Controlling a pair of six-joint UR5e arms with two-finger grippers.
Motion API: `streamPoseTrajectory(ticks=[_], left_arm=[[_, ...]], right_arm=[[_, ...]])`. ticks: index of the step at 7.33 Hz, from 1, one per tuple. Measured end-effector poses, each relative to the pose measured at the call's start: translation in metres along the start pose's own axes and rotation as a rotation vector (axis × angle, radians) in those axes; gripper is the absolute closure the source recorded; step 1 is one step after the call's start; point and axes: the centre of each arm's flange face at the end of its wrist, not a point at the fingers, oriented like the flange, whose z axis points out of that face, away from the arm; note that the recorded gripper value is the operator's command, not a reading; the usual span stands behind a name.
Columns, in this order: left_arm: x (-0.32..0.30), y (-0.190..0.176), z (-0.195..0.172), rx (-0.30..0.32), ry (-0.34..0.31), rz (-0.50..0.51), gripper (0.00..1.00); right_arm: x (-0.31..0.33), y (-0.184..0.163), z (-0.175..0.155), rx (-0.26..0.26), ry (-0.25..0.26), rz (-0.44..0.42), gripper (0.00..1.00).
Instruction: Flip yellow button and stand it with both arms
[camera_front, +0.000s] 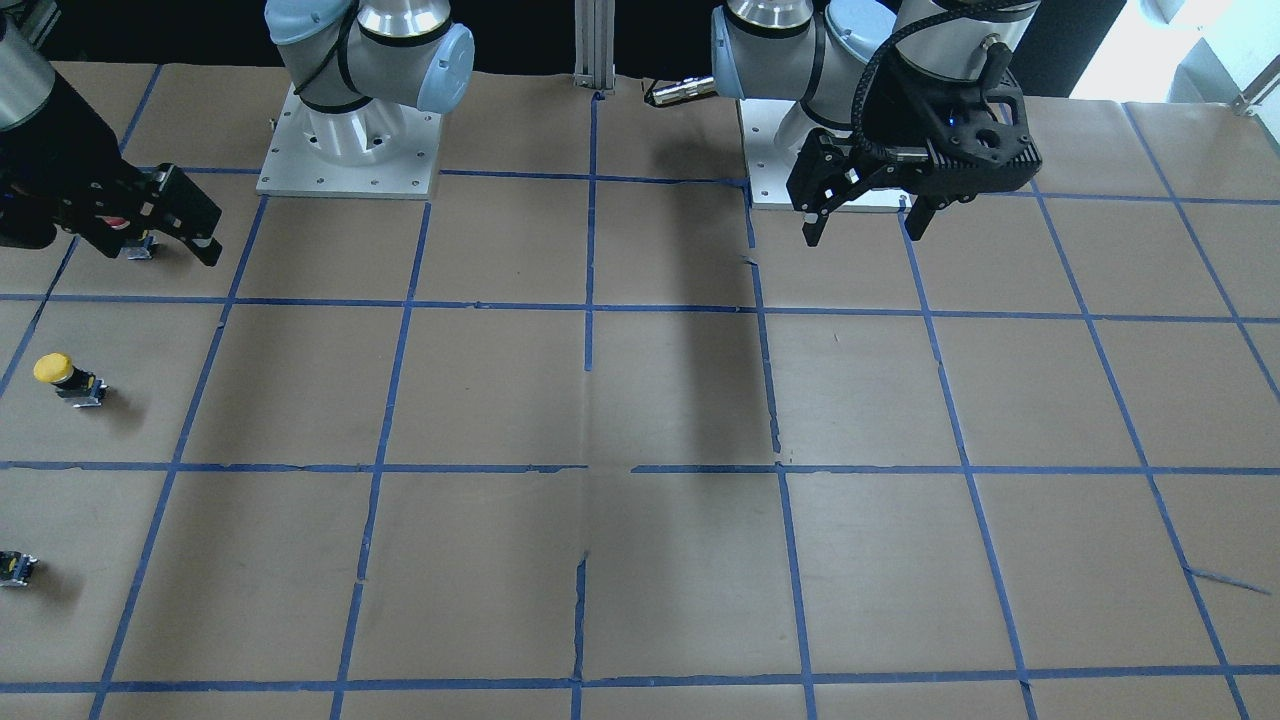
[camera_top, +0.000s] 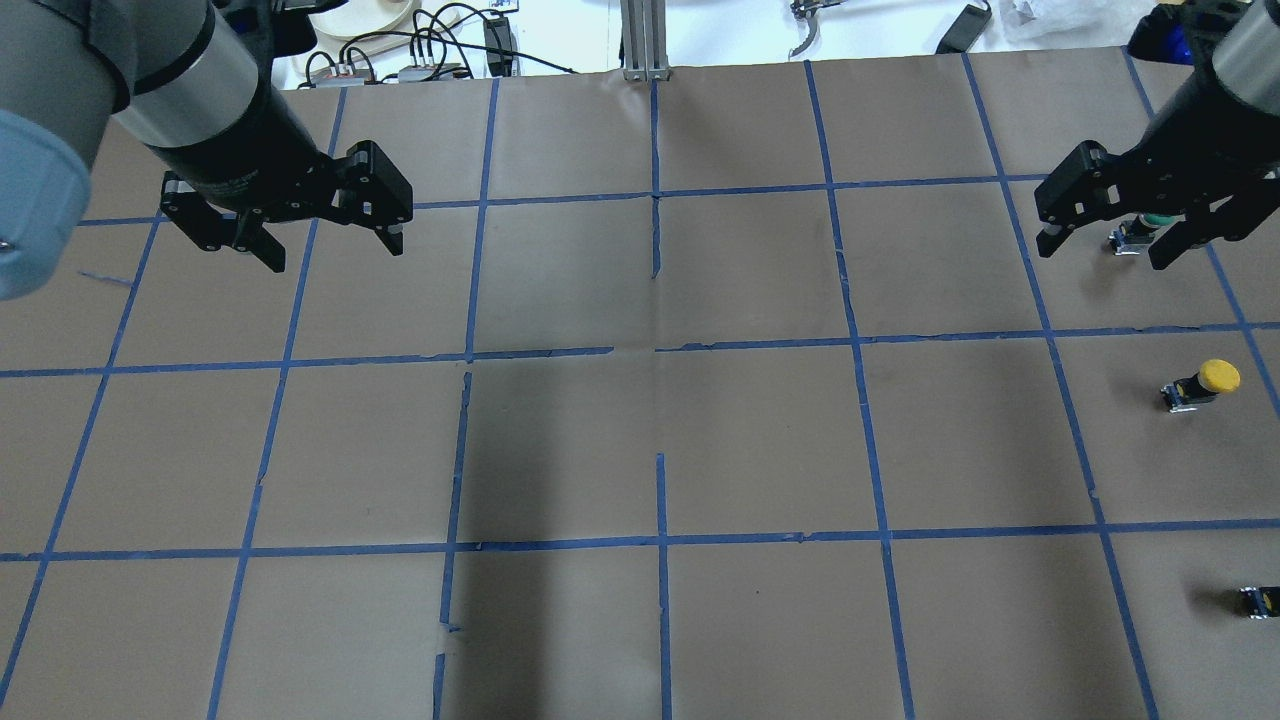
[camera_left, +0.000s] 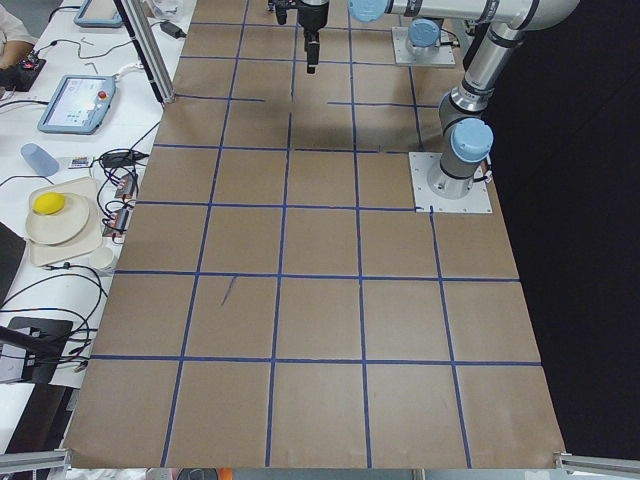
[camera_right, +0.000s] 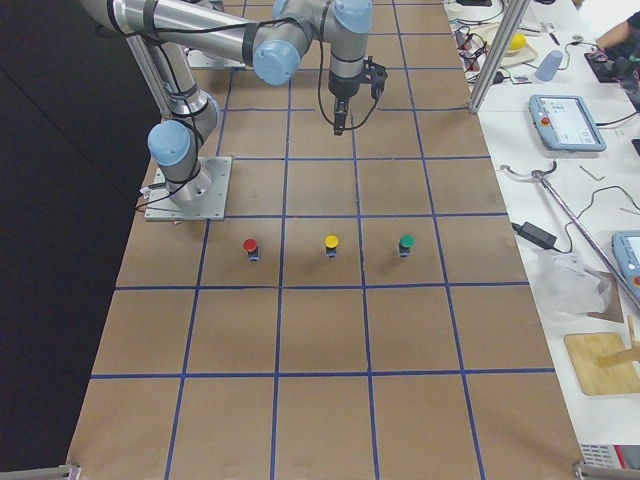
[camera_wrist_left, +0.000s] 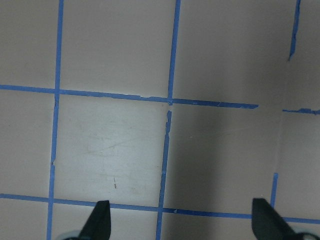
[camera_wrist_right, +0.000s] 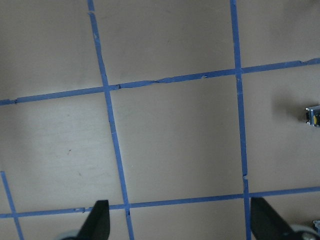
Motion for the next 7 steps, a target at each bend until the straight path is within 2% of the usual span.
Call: streamPoseTrajectory(ticks=[1, 4, 7], left_arm=[[0.000, 0.000, 0.000, -0.001, 0.000, 0.000, 0.00], [-0.001, 0.000, 0.000, 0.000, -0.001, -0.002, 0.00], [-0.002, 0.000, -0.001, 0.001, -0.002, -0.004, 0.00]], right_arm=[[-0.029, 0.007, -0.006, -0.011, 0.012, 0.015, 0.00], [-0.091, 0.029, 0.001, -0.023, 0.102, 0.027, 0.00], [-0.105, 0.042, -0.004, -0.012, 0.103, 0.009, 0.00]])
